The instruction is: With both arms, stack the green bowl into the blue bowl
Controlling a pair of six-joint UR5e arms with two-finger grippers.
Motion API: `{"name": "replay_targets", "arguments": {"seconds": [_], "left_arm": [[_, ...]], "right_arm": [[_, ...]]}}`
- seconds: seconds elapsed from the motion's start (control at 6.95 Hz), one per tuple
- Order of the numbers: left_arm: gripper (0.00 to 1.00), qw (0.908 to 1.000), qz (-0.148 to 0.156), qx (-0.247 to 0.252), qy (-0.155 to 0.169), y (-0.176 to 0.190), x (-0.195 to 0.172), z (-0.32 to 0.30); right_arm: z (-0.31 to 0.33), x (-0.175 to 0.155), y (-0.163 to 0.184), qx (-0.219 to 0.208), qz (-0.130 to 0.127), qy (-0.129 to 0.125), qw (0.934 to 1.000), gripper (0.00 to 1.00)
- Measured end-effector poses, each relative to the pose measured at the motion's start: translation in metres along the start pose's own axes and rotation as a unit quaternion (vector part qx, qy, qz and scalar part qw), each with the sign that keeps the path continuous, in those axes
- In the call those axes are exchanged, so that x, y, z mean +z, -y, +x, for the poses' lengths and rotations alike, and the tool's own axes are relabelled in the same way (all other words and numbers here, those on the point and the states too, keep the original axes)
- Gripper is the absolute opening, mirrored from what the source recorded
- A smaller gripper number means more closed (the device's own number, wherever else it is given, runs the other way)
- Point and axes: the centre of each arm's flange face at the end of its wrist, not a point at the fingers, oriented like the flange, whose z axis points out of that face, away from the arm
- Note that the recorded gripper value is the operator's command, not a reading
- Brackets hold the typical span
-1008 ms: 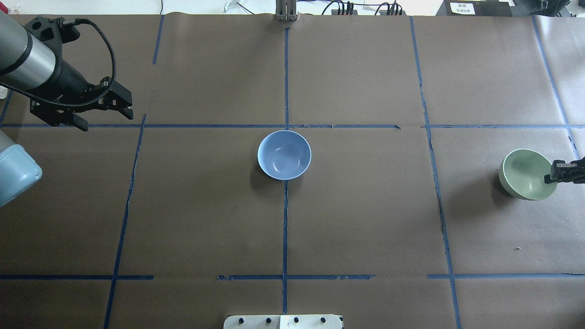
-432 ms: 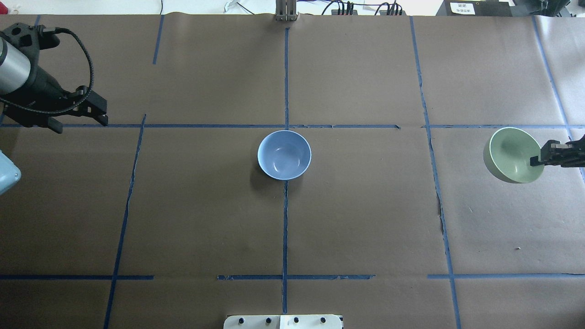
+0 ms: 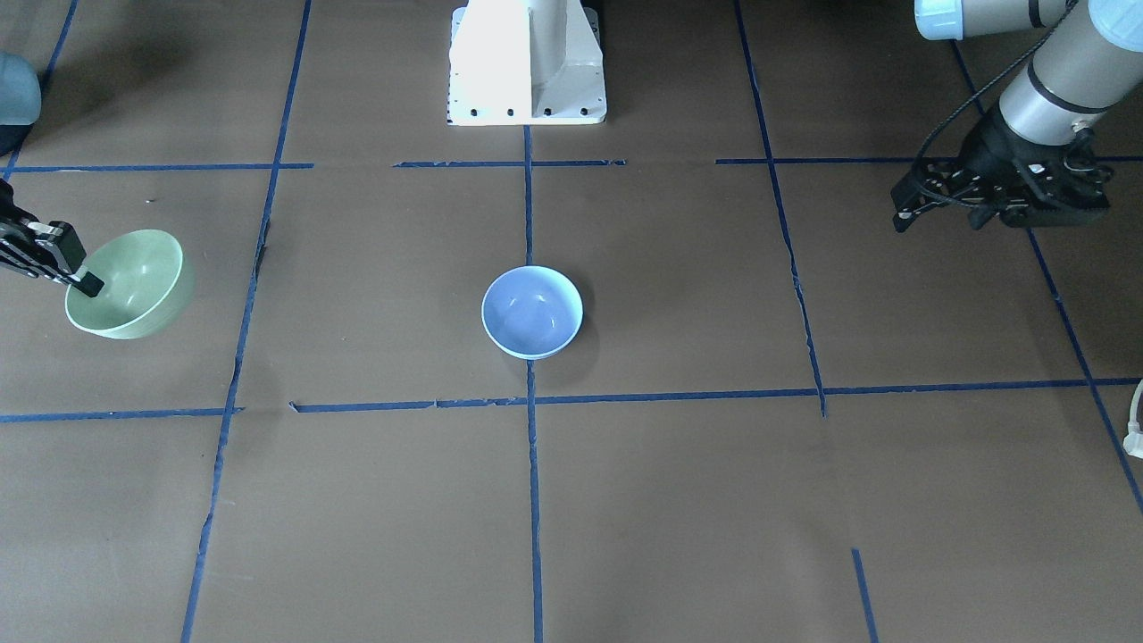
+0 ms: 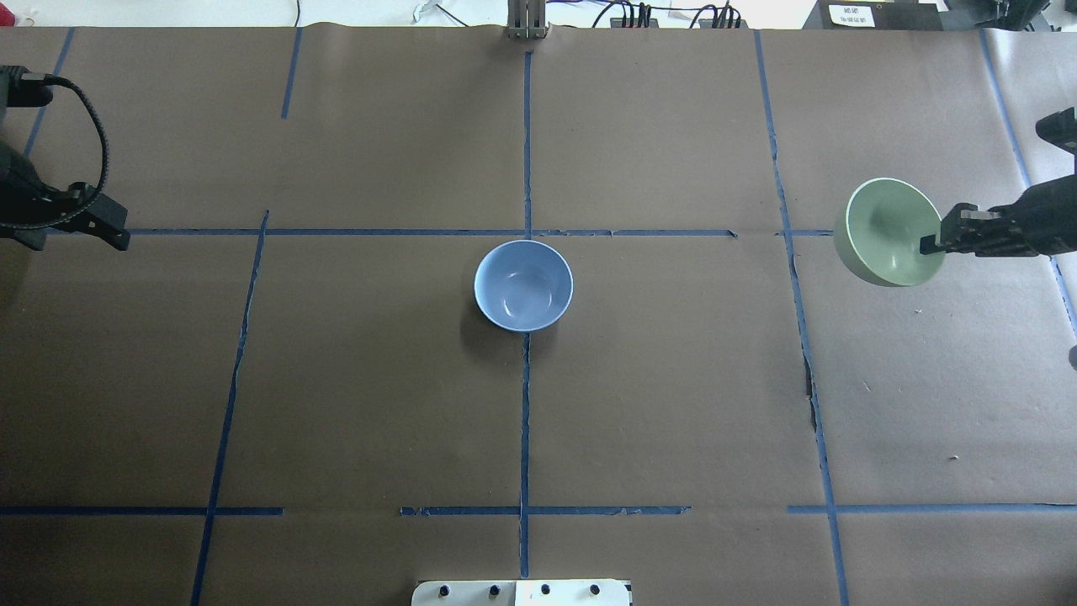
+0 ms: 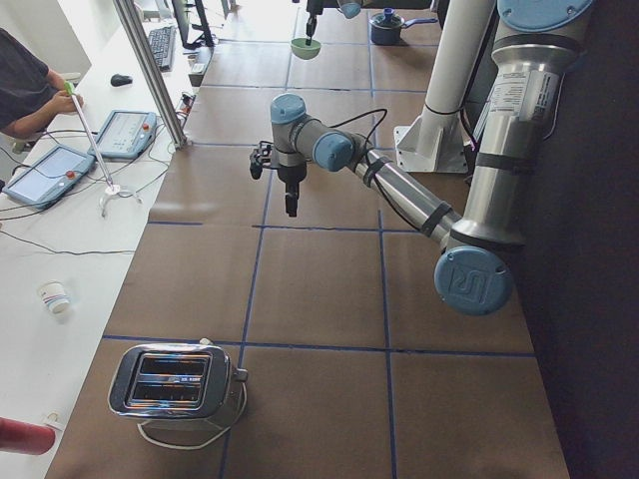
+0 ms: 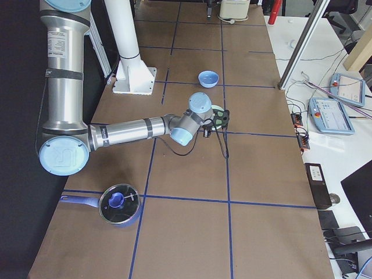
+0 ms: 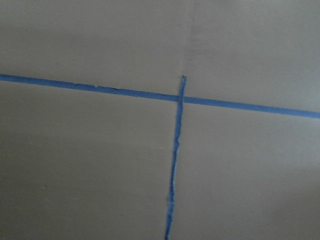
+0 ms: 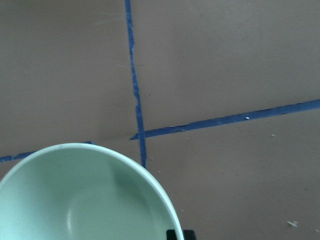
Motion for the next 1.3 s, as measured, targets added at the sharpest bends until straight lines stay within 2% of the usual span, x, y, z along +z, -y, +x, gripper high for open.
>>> {"name": "replay_targets", "arguments": {"seconds": [0.14,0.29,0.72,1.01,1.3], "left_arm": [[1.0,0.9996,-0.002,0.027,0.009,-0.003,0.0,-0.028],[1.0,0.9987,-0.004,0.047,0.017,-0.006,0.0,-0.052],[1.0,0.998,-0.008,0.058,0.023,-0.008,0.002,-0.071],[1.0,0.9982,-0.013,0.054,0.025,-0.005,0.009,-0.077],[1.0,0.9982,-0.016,0.052,0.025,-0.004,0.013,-0.08]], "right_arm": [[-0.051,0.017,0.004,0.001,0.003,0.012,0.9999,0.0],[-0.112,0.038,-0.001,0.002,0.006,0.011,0.9999,0.0],[-0.284,0.094,-0.077,0.013,0.023,-0.024,0.9993,0.0],[-0.35,0.131,-0.112,0.023,0.038,-0.055,0.9975,0.0],[-0.364,0.152,-0.117,0.027,0.037,-0.08,0.9958,0.0]]}}
